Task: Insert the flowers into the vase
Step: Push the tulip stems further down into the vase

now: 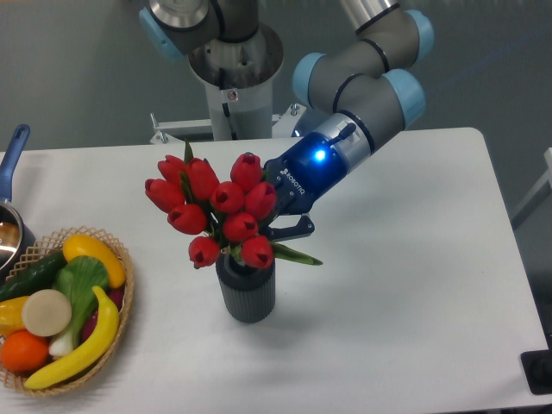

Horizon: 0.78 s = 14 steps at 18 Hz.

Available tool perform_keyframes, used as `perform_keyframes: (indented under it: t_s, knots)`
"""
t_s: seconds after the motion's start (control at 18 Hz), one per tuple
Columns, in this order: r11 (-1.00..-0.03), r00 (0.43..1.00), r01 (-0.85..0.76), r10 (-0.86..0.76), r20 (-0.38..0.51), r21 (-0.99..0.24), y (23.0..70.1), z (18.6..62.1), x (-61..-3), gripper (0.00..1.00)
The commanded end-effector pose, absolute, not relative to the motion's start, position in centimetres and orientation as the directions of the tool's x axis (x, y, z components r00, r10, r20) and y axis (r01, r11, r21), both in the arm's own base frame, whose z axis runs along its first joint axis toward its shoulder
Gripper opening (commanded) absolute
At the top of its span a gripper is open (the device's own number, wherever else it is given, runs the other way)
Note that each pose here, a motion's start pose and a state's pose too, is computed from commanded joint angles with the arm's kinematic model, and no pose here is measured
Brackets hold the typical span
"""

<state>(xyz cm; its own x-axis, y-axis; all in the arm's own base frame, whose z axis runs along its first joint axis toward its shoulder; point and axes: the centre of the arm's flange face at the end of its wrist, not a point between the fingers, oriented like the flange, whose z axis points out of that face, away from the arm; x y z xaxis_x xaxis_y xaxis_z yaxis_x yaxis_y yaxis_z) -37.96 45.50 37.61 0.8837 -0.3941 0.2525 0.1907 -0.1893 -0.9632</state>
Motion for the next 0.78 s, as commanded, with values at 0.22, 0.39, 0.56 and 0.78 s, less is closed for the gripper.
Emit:
perform_keyframes:
  t_s: [0.22, 0.39, 0.56, 0.78]
  knots:
    - [-0.198, 0.879, 0.206, -0.393, 0.27, -0.958, 45.6, 36.5, -38.0, 0.32]
    - [-0.207, 0.875, 0.216, -0.393, 0.283, -0.954, 45.5, 35.2, -37.6, 0.32]
    - [-0.202, 0.877, 0.204, -0.396, 0.27, -0.958, 45.3, 34.1, -37.4, 0.33]
    - [-0.208, 0.876, 0.209, -0.393, 0.278, -0.955, 45.2, 33.3, -37.4, 0.33]
